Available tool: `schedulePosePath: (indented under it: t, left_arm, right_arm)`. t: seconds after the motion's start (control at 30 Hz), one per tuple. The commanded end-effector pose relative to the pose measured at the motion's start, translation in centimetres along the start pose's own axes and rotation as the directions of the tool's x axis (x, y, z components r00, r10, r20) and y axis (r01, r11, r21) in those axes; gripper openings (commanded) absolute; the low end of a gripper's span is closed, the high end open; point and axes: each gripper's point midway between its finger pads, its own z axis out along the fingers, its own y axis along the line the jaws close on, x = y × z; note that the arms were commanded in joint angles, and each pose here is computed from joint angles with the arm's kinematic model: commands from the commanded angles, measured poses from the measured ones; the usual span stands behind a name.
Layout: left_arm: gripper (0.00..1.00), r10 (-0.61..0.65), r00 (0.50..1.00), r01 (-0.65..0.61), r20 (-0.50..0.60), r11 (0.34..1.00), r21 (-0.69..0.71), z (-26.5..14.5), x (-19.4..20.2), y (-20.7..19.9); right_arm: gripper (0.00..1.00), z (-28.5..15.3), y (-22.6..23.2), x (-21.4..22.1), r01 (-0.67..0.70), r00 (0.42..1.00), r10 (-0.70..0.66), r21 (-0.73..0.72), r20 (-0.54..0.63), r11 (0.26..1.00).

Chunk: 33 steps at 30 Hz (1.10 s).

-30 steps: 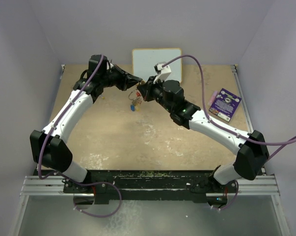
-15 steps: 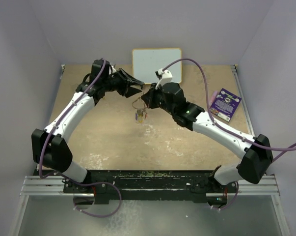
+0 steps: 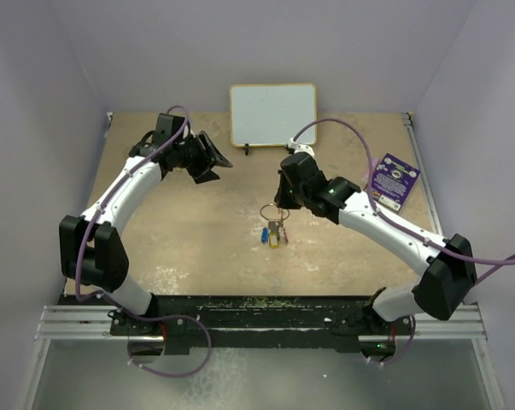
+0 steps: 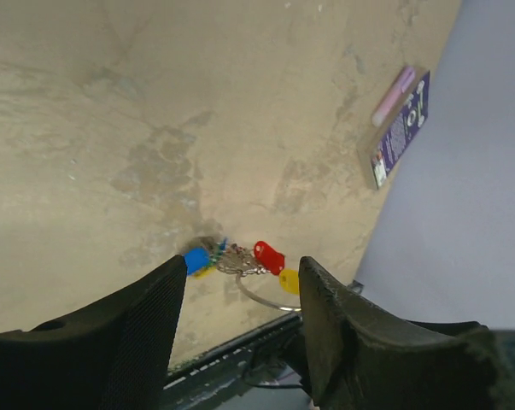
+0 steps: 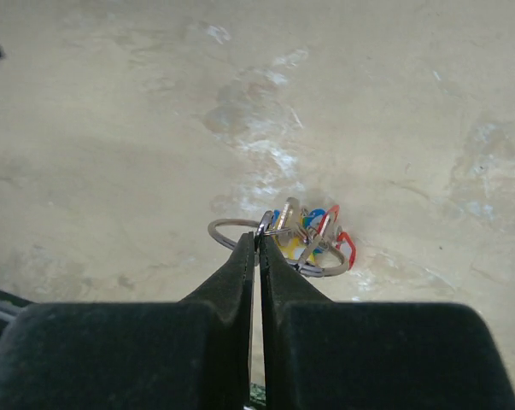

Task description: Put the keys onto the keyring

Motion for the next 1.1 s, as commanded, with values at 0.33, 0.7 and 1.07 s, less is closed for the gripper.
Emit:
schedulePosePath:
  t: [0.33,0.7,1.07]
  left_arm:
    - [0.62,0.168,0.939,-0.154,0.3,0.986,-0.07,-3.4,-8.1,0.8]
    - [0.98,0.313,0.823,-0.24,0.473,0.948,-0.21,-7.7,-11.4,2.2]
    - [0.98,0.536,0.64,-0.318,0.551,0.837,-0.445,-11.9,-14.2,3.6]
  right_arm:
    - [0.0,8.2,4.8,2.1,0.045,0.987,-0.066,-0.138,-0.144,0.989]
    - [1.0,4.0,8.9,-1.3,0.074,0.996,-0.085,-0.357,-0.015,0.931]
    - [0.99,-4.0,1.7,-9.3,0.078,0.937,-0.064,-0.027,0.343,0.997]
